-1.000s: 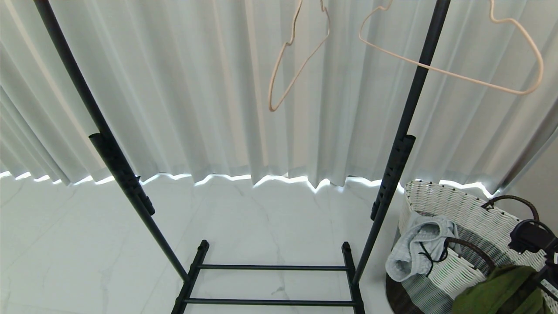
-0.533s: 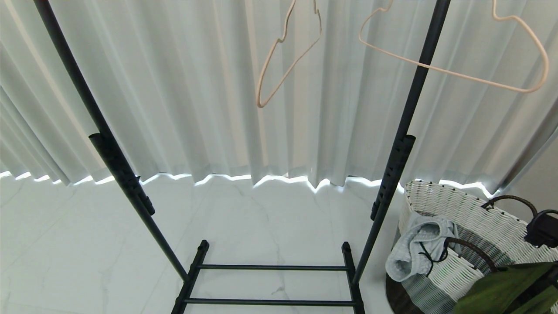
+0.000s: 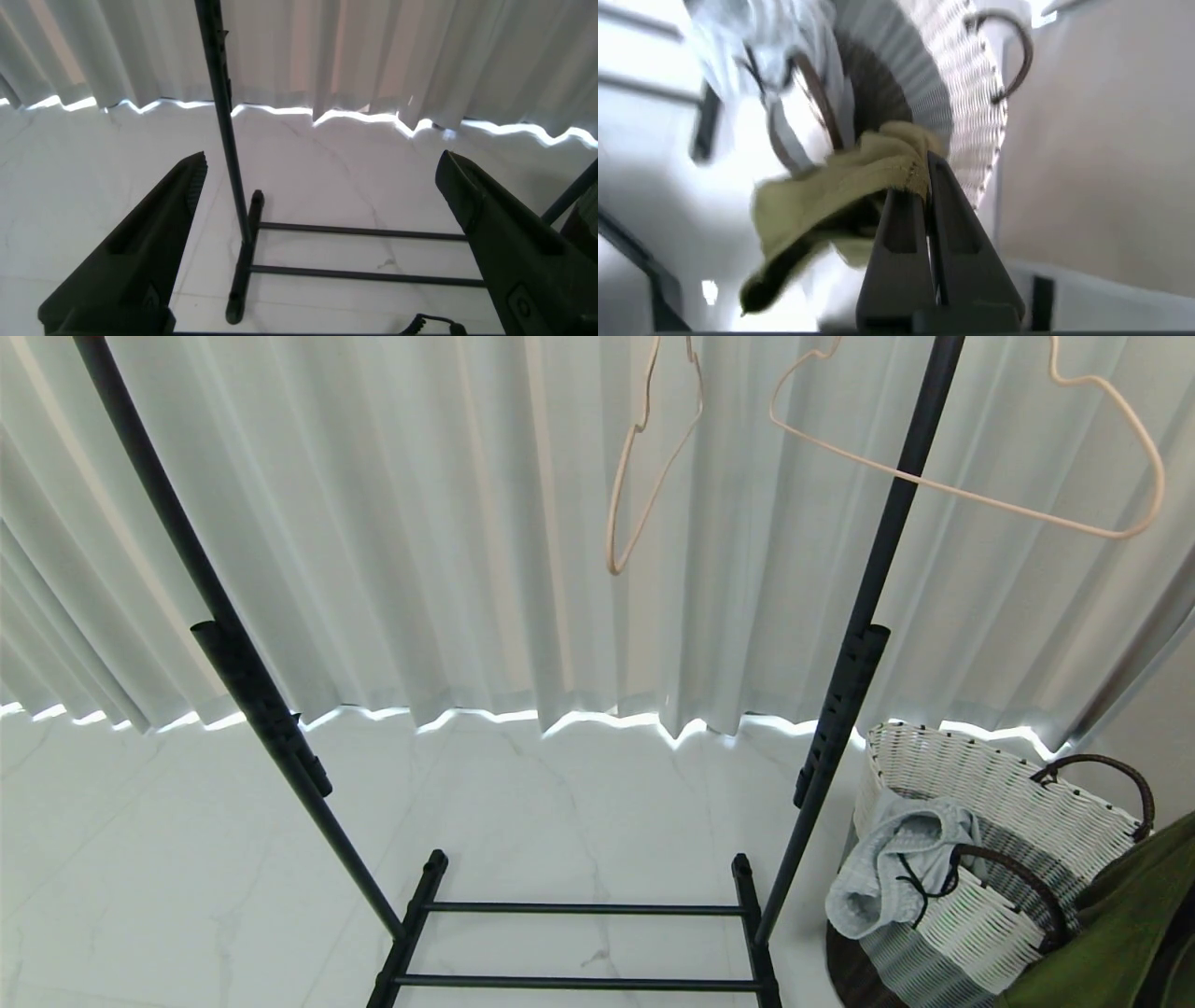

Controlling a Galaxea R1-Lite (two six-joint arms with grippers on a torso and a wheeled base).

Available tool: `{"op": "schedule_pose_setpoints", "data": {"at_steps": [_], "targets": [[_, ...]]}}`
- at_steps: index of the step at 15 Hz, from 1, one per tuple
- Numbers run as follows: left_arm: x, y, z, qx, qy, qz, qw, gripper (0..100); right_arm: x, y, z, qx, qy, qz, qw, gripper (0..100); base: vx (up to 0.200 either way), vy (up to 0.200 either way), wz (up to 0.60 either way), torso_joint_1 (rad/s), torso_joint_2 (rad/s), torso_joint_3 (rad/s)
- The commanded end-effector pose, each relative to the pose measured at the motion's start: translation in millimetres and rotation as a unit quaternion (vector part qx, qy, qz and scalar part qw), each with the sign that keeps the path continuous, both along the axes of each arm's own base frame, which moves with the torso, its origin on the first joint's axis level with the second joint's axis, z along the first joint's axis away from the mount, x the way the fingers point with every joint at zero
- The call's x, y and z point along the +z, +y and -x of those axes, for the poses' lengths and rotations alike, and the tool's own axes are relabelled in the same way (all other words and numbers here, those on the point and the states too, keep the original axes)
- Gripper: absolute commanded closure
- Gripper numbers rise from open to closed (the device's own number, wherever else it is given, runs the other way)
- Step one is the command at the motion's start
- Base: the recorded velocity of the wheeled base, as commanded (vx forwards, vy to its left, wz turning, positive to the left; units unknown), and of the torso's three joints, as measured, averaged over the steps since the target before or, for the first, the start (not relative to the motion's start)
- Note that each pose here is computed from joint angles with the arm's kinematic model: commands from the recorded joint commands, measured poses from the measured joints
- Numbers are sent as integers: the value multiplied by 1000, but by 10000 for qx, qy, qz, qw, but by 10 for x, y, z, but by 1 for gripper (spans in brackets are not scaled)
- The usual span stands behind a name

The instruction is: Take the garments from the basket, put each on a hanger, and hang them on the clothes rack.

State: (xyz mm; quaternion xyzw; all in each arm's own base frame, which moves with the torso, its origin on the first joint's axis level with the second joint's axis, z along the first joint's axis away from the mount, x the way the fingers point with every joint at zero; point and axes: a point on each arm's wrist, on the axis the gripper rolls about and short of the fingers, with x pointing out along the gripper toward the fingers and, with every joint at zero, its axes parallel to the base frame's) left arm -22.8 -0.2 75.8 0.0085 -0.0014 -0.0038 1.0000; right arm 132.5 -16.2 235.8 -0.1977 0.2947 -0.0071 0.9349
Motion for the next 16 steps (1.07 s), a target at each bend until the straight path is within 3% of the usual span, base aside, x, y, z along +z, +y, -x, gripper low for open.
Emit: {"op": "schedule_pose_setpoints", "data": {"at_steps": [1,5,14,16], "targets": [[0,0,0,0,-2,1,10000,0,84,21,122,36,-299,-10,9995,100,0,0,0,0,0,0],[0,0,0,0,-2,1,10000,0,125,26,121,90,-407,-70,9991,100,0,0,0,0,0,0],[0,0,0,0,-2,1,10000,0,135,27,120,103,-431,-76,9990,100,-200,0,0,5,2,3],[0,0,0,0,-1,8,10000,0,136,27,119,103,-438,-75,9990,100,0,0,0,0,0,0]]}}
